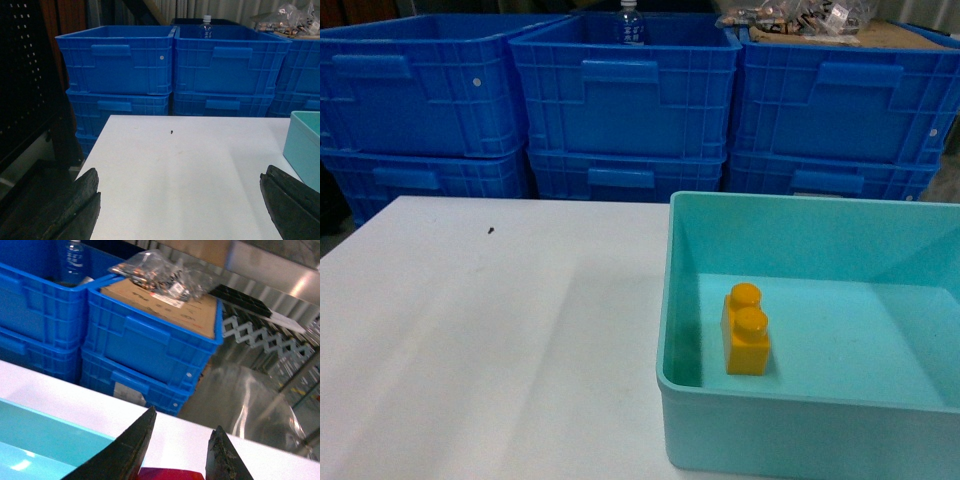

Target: Pick red block from blue box to shelf

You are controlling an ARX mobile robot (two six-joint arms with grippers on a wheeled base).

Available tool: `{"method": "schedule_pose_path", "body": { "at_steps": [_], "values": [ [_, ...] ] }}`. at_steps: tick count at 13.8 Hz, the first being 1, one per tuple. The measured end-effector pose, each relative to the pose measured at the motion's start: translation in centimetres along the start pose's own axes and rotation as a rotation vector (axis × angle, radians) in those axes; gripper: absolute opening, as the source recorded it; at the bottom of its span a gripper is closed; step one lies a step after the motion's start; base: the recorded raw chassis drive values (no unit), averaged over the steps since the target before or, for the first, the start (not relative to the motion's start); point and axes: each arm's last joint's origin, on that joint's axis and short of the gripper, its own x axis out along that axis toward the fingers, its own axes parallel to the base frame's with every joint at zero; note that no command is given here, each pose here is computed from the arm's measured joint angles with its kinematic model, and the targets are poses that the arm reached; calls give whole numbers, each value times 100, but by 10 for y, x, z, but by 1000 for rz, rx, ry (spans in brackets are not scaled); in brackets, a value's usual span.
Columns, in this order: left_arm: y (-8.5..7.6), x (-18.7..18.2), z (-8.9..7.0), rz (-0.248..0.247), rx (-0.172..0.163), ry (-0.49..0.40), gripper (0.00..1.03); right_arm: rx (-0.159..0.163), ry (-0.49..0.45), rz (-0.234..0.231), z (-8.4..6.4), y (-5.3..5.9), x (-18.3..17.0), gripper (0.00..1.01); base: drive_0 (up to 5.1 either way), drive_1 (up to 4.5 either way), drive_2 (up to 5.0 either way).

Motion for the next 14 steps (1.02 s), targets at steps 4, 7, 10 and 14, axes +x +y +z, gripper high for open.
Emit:
{"method": "schedule_pose_path", "body": {
  "at_steps": [4,7,10,14],
  "values": [
    [0,0,0,0,0,0,98,-9,-101,-77,5,-25,-63,28,0,0,0],
    [0,0,0,0,0,0,98,42,-119,-40,4,-12,-101,28,0,0,0],
    [0,0,0,0,0,0,98,65,-110,42,-11,12,-131,28,0,0,0],
    [0,0,0,0,0,0,98,79,-89,37,-21,28,-139,28,0,0,0]
  ]
}}
